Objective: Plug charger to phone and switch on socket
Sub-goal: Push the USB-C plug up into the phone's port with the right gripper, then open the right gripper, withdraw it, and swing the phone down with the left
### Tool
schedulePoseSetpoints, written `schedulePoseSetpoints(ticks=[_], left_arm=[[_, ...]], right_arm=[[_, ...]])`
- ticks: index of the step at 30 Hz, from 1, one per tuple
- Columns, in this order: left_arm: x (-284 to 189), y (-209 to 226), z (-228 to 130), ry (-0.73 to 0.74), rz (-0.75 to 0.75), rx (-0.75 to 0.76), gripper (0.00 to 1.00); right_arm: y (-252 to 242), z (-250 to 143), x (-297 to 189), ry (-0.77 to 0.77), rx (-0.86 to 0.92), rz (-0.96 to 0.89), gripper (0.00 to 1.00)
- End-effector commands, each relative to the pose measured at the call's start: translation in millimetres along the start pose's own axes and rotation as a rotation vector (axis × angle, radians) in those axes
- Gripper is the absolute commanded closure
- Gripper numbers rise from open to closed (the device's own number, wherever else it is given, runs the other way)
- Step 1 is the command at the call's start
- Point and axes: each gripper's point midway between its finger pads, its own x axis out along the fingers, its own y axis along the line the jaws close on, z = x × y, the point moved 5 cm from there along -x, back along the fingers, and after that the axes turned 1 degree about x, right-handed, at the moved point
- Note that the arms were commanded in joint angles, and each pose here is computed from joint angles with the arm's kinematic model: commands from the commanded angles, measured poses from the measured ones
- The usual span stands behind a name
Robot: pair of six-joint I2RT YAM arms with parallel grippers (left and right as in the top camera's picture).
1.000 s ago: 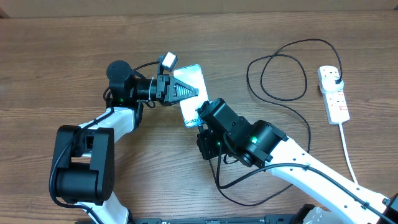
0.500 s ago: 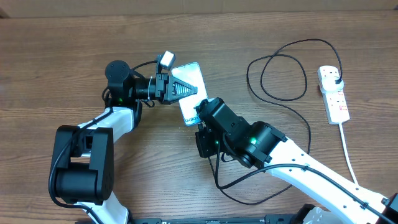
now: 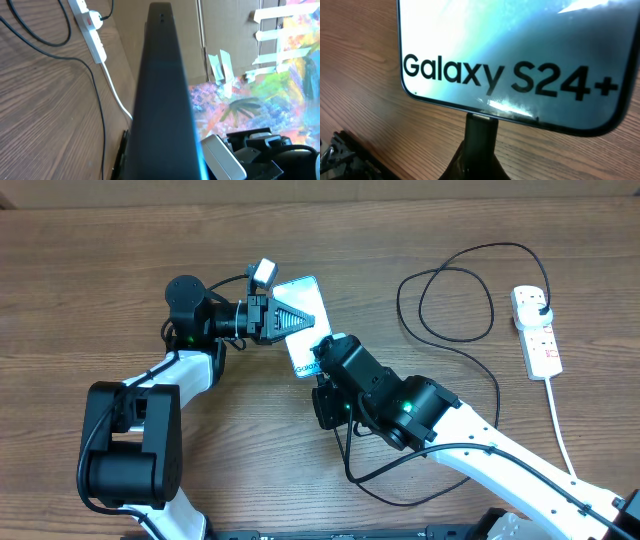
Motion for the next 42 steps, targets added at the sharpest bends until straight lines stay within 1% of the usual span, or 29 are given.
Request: schedulePoseSetpoints(ticks=[1,2,4,6,12,13,15,17,18,19,20,21,24,27,29,33,35,37,39,42], left_arm=[[8.4,-3.0,-7.9,0.073,-0.016,0.015,0.96],[8.0,-3.0,-7.7,0.072,-0.016,0.015,0.96],[8.0,-3.0,-7.7,0.071,-0.016,0.015,0.96],[8.1,-2.9,-7.4,0.069,-0.015,0.015,0.96],[11.0,-1.6,0.4,0.004,-0.004,-0.044,0.96],[13.1,-1.4,1.7,-0.008,-0.002,-0.057,0.96],[19.8,-1.1,4.7,-0.038,0.000,-0.075,0.96],[28.8,-0.9,7.5,-0.069,0.002,-0.085,0.96],[34.8,-0.9,8.9,-0.086,0.004,-0.085,0.96],[41.5,-0.8,10.2,-0.106,0.005,-0.085,0.96],[50.9,-0.8,11.6,-0.131,0.006,-0.087,0.96],[57.2,-0.6,12.3,-0.148,0.008,-0.090,0.96],[77.4,4.0,14.9,-0.209,0.030,-0.120,0.96],[92.7,11.5,19.3,-0.240,0.086,-0.145,0.96],[102.8,14.3,25.0,-0.242,0.142,-0.147,0.96],[114.8,13.4,37.5,-0.213,0.277,-0.083,0.95],[115.1,10.8,39.6,-0.152,0.362,-0.022,0.94],[111.5,9.4,36.8,-0.095,0.416,0.024,0.91],[101.6,12.0,29.0,-0.025,0.478,0.058,0.87],[79.1,21.2,10.2,0.089,0.568,0.094,0.87]], right_arm=[[1.5,18.3,-11.3,-0.066,-0.010,-0.014,0.80],[0.4,16.5,-11.2,-0.057,-0.009,-0.019,0.75],[-0.3,14.6,-11.7,-0.045,-0.008,-0.023,0.62],[1.4,14.5,-13.6,-0.044,-0.008,-0.011,0.53],[8.5,15.6,-35.7,-0.067,-0.009,0.036,0.35],[8.6,14.7,-41.9,-0.070,-0.010,0.037,0.29],[8.2,11.1,-58.8,-0.070,-0.010,0.037,0.23],[7.6,8.1,-77.0,-0.082,-0.010,0.038,0.18],[6.6,6.2,-86.8,-0.092,-0.011,0.037,0.14],[5.3,4.0,-98.2,-0.109,-0.011,0.036,0.09],[4.2,0.7,-113.5,-0.136,-0.012,0.045,0.02],[3.8,-1.4,-123.2,-0.155,-0.014,0.056,0.00],[3.2,-8.0,-154.8,-0.230,-0.021,0.099,0.00],[-3.5,-14.4,-181.7,-0.311,-0.020,0.099,0.00],[-15.1,-21.2,-198.8,-0.368,-0.002,0.058,0.00],[-38.1,-32.4,-217.1,-0.433,0.072,-0.042,0.00],[-48.2,-38.1,-220.3,-0.438,0.109,-0.093,0.00],[-50.0,-40.1,-218.9,-0.426,0.112,-0.105,0.00],[-50.7,-40.9,-216.7,-0.417,0.122,-0.108,0.00],[-51.0,-40.8,-214.8,-0.413,0.121,-0.113,0.00]])
